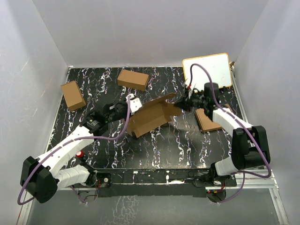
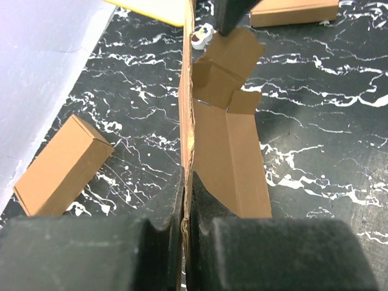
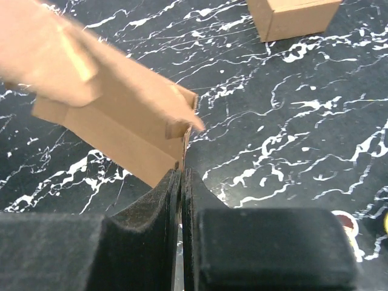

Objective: Fold the paper box

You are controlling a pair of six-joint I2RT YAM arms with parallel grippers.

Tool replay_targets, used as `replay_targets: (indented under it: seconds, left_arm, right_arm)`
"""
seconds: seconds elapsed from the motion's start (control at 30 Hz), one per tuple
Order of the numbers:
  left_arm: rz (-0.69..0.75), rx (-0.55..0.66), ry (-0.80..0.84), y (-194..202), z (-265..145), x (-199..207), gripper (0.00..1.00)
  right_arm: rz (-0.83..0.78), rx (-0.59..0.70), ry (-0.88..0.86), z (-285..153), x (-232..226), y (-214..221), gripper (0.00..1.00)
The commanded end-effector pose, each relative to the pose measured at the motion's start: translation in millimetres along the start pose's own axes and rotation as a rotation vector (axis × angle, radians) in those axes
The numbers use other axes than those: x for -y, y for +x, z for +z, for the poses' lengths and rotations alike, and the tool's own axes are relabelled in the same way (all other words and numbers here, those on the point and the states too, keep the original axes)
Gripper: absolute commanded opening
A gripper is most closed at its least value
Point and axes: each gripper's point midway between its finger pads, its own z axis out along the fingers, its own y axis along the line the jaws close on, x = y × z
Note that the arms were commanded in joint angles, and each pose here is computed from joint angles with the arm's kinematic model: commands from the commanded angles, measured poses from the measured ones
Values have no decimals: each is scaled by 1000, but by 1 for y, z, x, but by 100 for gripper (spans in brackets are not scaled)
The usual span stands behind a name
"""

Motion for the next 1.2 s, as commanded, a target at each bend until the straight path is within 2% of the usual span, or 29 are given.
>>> replay_targets:
  seconds: [0.0, 0.37, 0.6, 0.77, 1.0, 1.17]
  left_arm:
    - [13, -25, 42, 5, 3, 4, 0]
    - [-165, -3, 143, 23, 3, 43, 0]
    - [-264, 38, 74, 24, -3, 44, 0]
    - [-288, 68, 23, 22, -7, 39, 0]
    - [-306, 50, 51, 27, -4, 45, 0]
    - [-275, 23, 93, 35, -7, 54, 0]
  right_arm:
    - [-243, 241, 61, 10, -4, -27, 8]
    - [-332, 259, 68, 4, -31, 5, 8]
    - [-313, 238, 15, 4, -42, 13, 8]
    - [-295, 197, -42, 6, -49, 22, 8]
    - [-254, 171, -118, 7, -60, 29, 8]
    - [-230, 124, -157, 8, -65, 41, 14]
